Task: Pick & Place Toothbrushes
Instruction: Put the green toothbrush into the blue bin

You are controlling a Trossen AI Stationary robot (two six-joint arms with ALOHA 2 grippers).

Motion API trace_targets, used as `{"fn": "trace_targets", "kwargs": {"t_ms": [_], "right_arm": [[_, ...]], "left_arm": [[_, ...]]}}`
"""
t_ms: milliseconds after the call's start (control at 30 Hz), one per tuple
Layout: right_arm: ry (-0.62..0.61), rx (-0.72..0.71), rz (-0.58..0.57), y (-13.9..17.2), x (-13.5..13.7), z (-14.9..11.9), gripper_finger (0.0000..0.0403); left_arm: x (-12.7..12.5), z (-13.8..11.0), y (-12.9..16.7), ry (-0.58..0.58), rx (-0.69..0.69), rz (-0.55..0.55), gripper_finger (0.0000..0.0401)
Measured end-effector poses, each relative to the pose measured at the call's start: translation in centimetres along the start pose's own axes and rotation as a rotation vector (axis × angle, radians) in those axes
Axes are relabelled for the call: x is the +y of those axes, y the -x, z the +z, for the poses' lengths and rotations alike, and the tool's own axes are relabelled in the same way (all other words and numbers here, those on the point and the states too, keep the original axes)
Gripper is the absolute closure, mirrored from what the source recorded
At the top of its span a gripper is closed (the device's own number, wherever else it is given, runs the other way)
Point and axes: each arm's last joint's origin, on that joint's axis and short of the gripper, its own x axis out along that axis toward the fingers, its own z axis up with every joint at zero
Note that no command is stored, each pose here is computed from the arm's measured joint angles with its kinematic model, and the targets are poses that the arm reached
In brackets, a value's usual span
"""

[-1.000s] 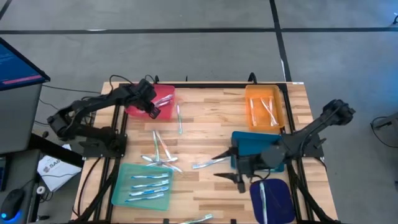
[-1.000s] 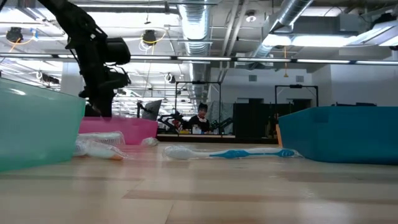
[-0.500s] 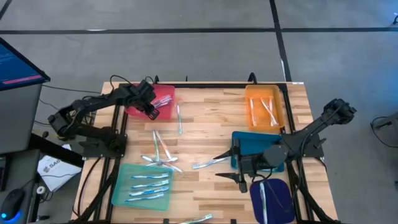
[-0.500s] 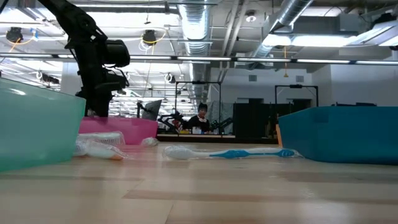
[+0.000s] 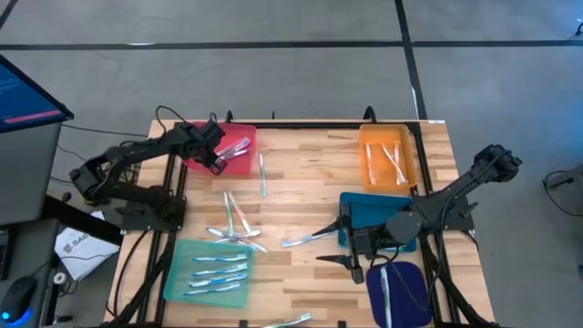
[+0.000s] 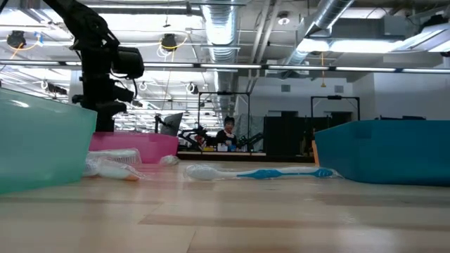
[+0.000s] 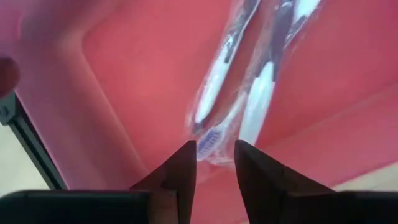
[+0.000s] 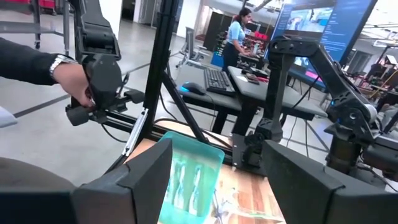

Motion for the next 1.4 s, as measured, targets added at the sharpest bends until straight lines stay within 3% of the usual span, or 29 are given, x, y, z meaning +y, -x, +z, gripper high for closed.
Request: {"fn": "trace_targets", "kwargs": {"t_ms": [267, 567, 767, 933, 1133, 1267, 1400], "right_arm": [[-0.004, 0.001, -0.003, 0.0, -0.1, 0.0, 0.0158], [-0.083, 0.000, 0.011, 0.0, 0.0, 0.0, 0.0158], [-0.129, 0.004, 0.012, 0.0, 0.1, -0.1, 0.0158], [-0.151, 0.040, 0.018, 0.0, 0.2, -0.4, 0.0158], [-0.146, 0.056, 0.022, 0.0, 0.2, -0.6, 0.0158], [-0.146, 0.054, 0.031, 0.1, 0.5, -0.5, 0.0158], [-0.190, 0.052, 0.049, 0.4, 1.0, -0.4, 0.0158]], "left_arm": [[-0.3, -0.8, 3.2, 0.015, -0.152, -0.143, 0.0295], [-1.3, -3.3, 8.1, 0.042, -0.323, -0.524, 0.0295], [-3.0, -5.8, 9.0, -0.007, -0.279, -0.723, 0.0295], [-4.9, -8.1, 8.2, -0.001, -0.115, -0.829, 0.0295], [-6.8, -10.3, 7.4, -0.039, -0.029, -0.794, 0.0302], [-7.3, -11.0, 7.2, 0.003, -0.008, -0.762, 0.0314], [-7.5, -11.3, 7.3, 0.041, 0.064, -0.803, 0.0317]]}}
